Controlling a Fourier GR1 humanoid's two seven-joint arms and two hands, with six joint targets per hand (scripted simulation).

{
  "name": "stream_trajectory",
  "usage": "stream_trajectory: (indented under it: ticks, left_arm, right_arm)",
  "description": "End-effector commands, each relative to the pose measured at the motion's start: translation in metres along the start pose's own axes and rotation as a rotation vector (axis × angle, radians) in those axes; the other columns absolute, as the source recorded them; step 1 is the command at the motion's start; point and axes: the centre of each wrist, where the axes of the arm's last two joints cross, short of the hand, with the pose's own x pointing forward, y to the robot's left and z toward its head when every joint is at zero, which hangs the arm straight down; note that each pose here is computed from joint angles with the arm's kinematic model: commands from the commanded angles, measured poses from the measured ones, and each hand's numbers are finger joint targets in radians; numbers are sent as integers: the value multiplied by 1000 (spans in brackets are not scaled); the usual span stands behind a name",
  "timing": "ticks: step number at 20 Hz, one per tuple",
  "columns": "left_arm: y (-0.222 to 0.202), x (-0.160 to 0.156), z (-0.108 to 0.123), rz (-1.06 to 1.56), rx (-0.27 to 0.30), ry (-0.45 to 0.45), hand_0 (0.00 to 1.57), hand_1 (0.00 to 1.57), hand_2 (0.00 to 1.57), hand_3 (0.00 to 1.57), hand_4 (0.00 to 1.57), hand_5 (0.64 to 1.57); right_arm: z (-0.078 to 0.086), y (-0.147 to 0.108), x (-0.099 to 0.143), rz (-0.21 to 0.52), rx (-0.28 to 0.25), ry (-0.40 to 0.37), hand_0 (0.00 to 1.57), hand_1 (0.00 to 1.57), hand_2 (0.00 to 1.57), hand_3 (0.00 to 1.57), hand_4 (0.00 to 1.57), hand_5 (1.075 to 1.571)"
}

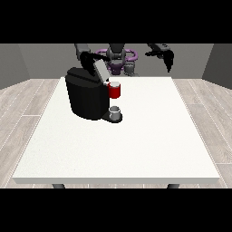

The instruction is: Insert the coffee pod into the coffee machine and close the lid

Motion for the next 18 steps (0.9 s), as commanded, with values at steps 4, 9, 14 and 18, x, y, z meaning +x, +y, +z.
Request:
stream_trajectory:
  ticks: [4,9,14,18]
  left_arm:
    - [-11,4,-5,-16,-2,-47,0,0,0,0,0,1571]
    - [10,-19,11,-28,14,-45,0,0,0,0,0,1571]
    - [-11,-14,-3,-22,51,-36,0,0,0,0,131,1571]
    - [8,-19,15,-38,33,19,0,0,0,0,169,1571]
  right_arm:
    - [-12,7,1,45,22,-43,0,0,0,0,0,1571]
    - [-21,18,21,22,70,-60,0,0,0,0,0,1571]
    - [-31,34,34,78,100,-81,0,0,0,0,214,1571]
    - [-31,34,32,109,98,-56,0,0,0,0,215,1571]
